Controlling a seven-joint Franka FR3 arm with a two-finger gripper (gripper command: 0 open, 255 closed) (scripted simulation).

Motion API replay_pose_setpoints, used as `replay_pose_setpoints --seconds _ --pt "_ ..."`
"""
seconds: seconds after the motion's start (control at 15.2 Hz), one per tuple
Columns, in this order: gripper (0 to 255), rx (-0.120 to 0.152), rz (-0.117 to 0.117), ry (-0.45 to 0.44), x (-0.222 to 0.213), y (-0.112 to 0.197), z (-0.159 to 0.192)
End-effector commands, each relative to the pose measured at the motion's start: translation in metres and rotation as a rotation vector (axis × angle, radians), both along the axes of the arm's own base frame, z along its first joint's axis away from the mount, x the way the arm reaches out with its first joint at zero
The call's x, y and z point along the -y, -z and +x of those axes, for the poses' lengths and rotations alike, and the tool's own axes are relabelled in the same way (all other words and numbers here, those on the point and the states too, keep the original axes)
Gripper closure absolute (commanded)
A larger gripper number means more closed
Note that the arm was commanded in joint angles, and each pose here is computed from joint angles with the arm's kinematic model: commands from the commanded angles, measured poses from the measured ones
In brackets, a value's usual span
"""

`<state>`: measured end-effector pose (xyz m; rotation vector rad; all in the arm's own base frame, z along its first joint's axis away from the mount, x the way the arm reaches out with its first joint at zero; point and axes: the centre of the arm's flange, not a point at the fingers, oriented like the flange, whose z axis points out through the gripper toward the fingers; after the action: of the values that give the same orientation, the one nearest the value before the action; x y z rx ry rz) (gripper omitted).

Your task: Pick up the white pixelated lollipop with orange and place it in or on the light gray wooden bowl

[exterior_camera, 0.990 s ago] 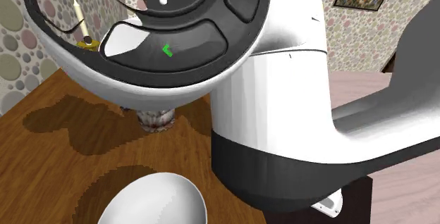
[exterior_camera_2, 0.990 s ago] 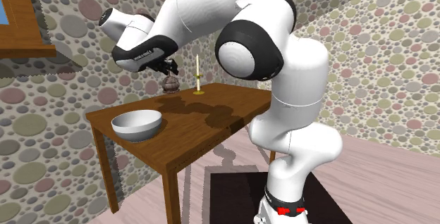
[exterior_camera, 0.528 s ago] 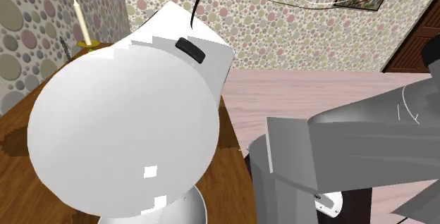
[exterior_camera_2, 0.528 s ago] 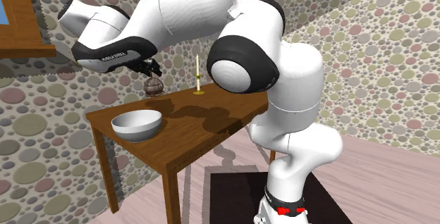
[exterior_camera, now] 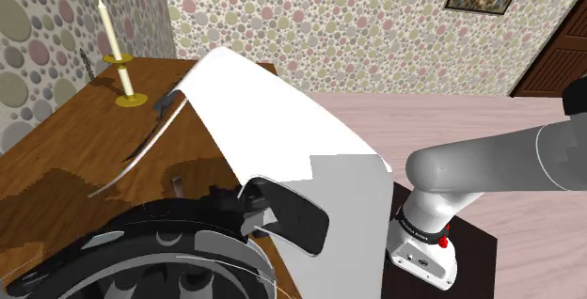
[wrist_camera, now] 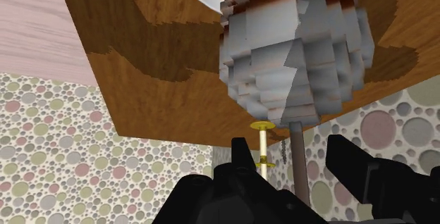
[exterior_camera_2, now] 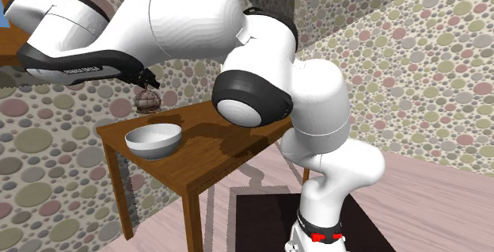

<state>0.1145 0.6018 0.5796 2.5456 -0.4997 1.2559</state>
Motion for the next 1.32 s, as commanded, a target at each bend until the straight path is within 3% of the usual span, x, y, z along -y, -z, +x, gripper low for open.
replay_pose_setpoints --seconds 0.0,0.92,1.25 --pt "255 0.0 0.0 0.001 -0.002 0.007 -0.003" --pt "255 0.0 0.0 0.001 -0.002 0.081 -0.003" --pt "255 0.0 0.0 0.001 -0.002 0.081 -0.003"
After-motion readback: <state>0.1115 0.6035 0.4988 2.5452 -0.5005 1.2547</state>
